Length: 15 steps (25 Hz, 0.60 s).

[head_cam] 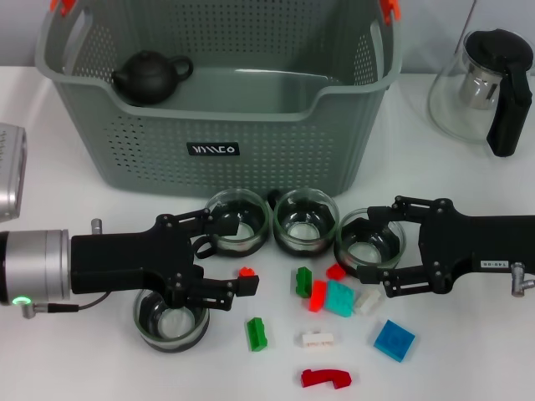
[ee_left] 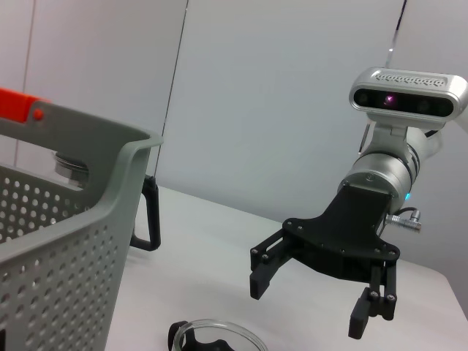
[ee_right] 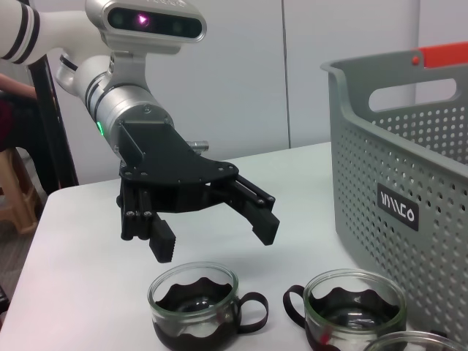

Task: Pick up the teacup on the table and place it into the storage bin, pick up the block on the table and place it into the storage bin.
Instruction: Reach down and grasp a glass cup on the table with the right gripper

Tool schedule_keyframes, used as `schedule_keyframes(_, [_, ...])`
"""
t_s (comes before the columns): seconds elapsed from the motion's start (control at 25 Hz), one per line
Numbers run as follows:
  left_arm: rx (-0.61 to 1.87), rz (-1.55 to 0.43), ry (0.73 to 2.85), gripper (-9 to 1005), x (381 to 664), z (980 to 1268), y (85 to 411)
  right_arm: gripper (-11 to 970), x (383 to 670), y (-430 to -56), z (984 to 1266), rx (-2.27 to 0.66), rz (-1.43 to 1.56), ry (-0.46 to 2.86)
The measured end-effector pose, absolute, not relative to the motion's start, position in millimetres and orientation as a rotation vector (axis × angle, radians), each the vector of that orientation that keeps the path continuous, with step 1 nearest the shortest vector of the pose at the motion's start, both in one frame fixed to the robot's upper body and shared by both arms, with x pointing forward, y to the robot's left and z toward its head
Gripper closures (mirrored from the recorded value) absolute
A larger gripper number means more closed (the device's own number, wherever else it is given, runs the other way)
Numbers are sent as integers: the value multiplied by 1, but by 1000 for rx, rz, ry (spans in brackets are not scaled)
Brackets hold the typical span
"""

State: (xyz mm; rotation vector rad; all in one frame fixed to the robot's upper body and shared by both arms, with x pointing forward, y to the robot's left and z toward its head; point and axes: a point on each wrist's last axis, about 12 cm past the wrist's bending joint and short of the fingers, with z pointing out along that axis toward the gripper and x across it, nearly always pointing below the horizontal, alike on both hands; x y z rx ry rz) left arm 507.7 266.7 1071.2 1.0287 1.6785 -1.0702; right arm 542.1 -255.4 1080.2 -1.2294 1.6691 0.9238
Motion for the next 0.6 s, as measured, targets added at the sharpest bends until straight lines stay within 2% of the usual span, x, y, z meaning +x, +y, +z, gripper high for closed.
schedule_keyframes(0.6, [1034, -1071, 1675, 50, 508, 1072, 267, 33, 542, -257, 1080, -1233, 920, 1674])
